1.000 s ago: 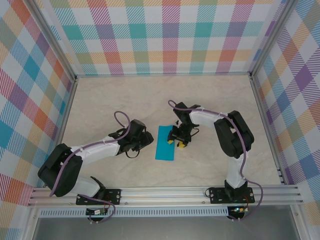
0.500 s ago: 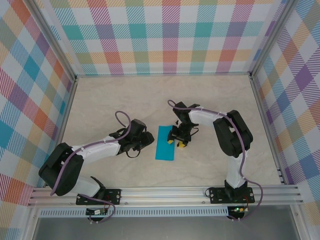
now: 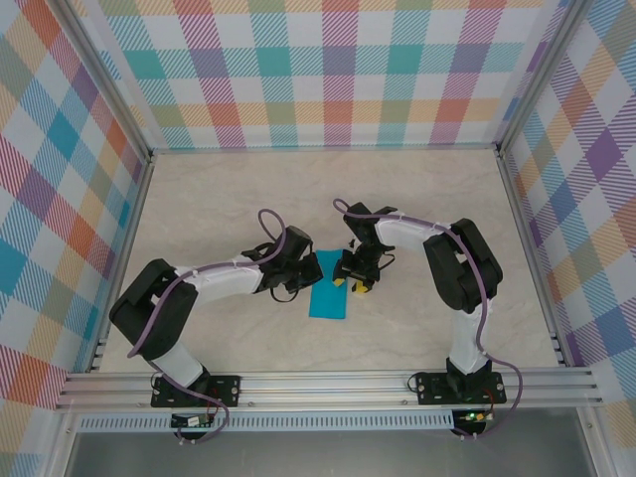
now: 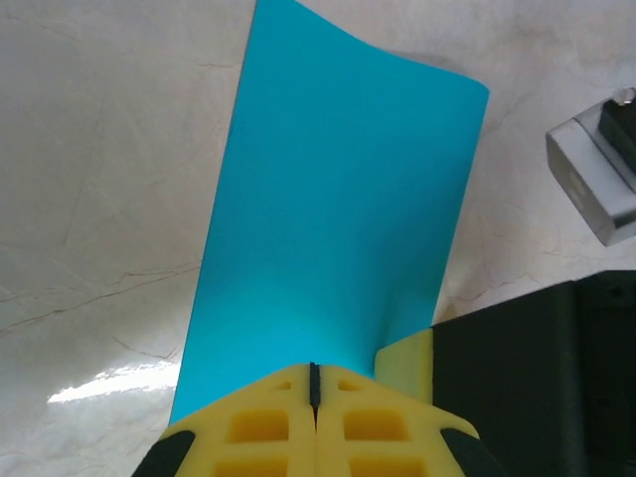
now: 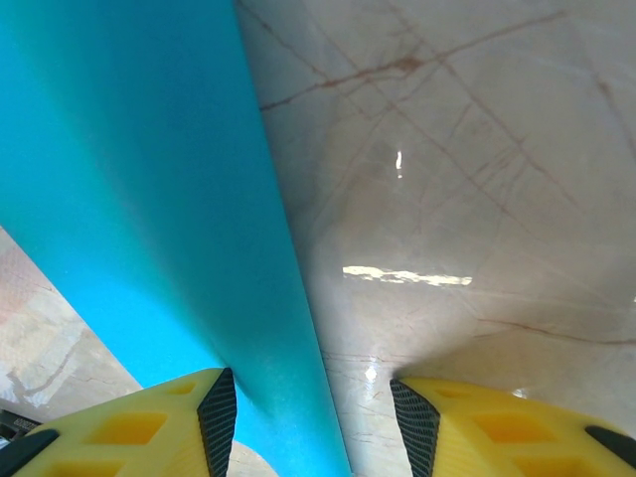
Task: Fold a paper plane with a square sheet of paper (pick it up from the middle)
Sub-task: Hold the square sheet of paper at the center of the table.
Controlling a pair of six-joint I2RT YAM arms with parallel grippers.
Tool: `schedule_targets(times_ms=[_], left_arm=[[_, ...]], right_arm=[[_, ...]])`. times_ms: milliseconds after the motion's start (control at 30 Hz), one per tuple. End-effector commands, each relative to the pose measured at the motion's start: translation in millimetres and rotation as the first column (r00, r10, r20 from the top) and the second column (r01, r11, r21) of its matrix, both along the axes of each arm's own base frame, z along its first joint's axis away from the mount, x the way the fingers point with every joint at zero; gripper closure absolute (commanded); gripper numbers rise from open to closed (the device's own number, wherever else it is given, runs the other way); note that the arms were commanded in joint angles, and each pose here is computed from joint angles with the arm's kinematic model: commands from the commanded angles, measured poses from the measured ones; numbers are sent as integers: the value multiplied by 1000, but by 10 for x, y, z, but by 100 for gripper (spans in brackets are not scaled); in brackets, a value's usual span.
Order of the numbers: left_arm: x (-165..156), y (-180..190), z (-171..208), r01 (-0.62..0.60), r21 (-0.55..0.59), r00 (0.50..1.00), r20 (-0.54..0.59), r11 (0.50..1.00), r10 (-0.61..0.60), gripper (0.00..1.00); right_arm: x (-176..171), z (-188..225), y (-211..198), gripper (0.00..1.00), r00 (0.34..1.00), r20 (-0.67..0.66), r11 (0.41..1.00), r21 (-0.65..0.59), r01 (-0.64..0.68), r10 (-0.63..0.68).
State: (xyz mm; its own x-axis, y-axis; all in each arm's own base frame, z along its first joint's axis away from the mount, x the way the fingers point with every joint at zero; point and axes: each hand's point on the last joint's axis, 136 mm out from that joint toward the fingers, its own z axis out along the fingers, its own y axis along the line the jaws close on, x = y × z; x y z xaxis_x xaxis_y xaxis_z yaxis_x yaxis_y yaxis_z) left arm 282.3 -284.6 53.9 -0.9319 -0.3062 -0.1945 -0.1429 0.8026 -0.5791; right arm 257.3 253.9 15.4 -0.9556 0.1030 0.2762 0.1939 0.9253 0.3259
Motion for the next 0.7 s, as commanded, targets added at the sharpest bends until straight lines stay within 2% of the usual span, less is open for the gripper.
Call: schedule_targets(times_ms=[0,433,667], left_arm=[[-9,-59,-30,19,19,1000,-14,1000,-19,100],[-46,58,-319,11,127,997,-74,992,-1,100],[-24,-11,-303,25,102,998,-57,994,-19,100]], right_arm=[[-165,-485,-484,49,999,-50,972,-233,-18,7],[-174,-492,-478,49,999,-53,974,-228,-11,-1],[-191,-507,-463,49,998,-60,976,-219,2,-16]])
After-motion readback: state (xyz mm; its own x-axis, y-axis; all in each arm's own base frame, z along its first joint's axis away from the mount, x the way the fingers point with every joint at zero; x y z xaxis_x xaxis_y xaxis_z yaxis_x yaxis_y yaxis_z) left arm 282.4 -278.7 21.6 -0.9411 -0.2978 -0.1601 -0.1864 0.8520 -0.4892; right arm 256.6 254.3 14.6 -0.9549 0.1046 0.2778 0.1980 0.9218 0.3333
